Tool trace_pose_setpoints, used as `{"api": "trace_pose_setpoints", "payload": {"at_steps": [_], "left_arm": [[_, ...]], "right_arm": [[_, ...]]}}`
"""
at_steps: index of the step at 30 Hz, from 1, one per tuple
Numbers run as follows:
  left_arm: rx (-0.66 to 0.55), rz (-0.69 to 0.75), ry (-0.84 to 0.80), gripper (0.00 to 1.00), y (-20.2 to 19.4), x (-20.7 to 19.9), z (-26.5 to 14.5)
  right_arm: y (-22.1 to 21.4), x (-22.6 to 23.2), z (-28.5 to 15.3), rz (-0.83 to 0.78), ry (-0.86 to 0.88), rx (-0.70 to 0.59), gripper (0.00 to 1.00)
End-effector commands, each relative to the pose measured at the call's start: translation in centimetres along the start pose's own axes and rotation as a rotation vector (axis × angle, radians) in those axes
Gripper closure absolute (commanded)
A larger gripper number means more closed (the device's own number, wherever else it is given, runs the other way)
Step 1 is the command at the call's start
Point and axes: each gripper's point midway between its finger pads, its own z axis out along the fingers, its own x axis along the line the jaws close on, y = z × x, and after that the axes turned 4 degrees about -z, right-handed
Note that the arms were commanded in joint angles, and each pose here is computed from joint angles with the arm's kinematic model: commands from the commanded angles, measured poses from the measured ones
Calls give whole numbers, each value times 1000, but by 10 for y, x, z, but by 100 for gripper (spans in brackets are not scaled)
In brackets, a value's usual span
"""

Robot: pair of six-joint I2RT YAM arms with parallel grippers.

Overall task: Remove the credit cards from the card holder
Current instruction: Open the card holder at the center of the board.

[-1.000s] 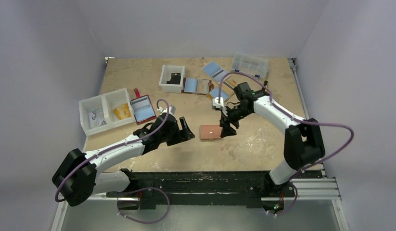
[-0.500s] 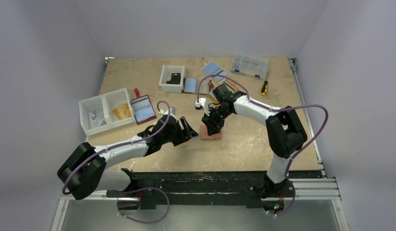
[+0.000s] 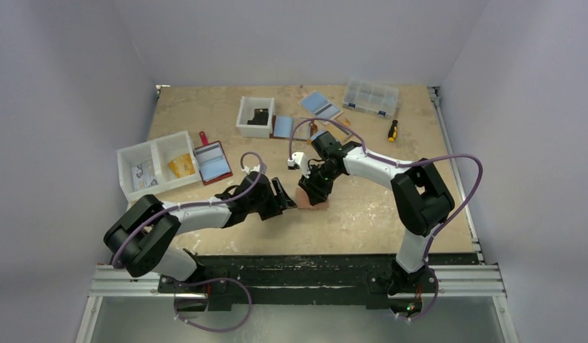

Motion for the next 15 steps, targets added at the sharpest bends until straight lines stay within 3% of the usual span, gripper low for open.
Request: {"api": "trace_pose_setpoints", "payload": {"at_steps": [1, 7, 13, 15], "left_arm": [[-11, 14, -72, 38, 9, -27, 8], [32, 11, -59, 40, 1, -22, 24], [45, -18, -75, 41, -3, -20, 28], [45, -17, -90, 41, -3, -22, 27]], "right_arm": [[-9, 2, 6, 6, -12, 34, 58], [-18, -7, 14, 16, -50, 76, 69], [-25, -14, 19, 44, -93, 97, 96], [-20, -12, 15, 43, -95, 73, 100]]}}
